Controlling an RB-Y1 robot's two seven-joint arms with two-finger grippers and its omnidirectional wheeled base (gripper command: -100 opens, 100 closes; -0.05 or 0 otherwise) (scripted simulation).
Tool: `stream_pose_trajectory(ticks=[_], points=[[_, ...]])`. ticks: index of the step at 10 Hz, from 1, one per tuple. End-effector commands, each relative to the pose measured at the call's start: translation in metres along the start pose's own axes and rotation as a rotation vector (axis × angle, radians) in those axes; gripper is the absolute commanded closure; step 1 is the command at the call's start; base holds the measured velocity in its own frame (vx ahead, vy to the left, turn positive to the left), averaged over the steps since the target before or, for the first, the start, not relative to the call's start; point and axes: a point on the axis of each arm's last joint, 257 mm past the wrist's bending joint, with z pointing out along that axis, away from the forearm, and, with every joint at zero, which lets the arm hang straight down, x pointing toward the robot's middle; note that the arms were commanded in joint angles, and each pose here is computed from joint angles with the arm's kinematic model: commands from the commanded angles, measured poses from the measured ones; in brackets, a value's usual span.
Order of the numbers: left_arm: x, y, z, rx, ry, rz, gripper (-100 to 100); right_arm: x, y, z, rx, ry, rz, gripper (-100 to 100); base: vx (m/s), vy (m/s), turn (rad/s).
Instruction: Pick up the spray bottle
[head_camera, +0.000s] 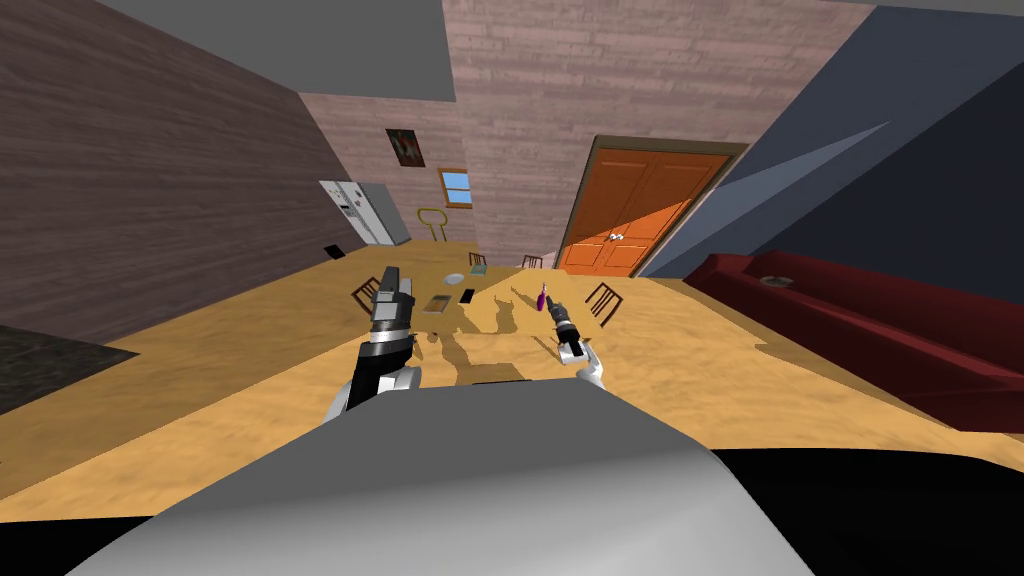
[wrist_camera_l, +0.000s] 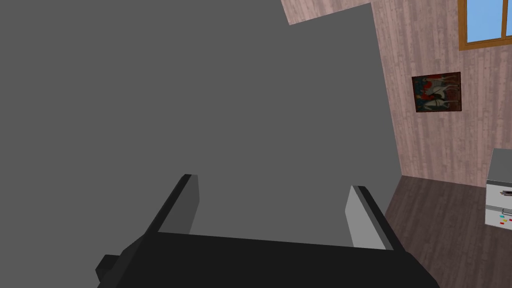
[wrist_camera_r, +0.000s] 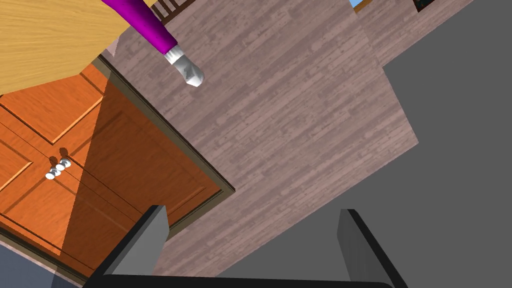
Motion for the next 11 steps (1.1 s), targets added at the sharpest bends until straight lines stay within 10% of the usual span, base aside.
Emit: stream_pose_trajectory(ticks=[1, 11], points=[[0.0, 0.0, 0.0, 0.0, 0.0, 0.0, 0, 0.007, -0.007, 0.001, 0.012, 0.012, -0.016, -100, 0.024, 0.016, -0.001], [0.0, 0.0, 0.0, 0.0, 0.0, 0.0, 0, 0.062, -0.066, 0.008, 0.136, 0.178, -0.294, -100, 0.057, 0.019, 0.0]])
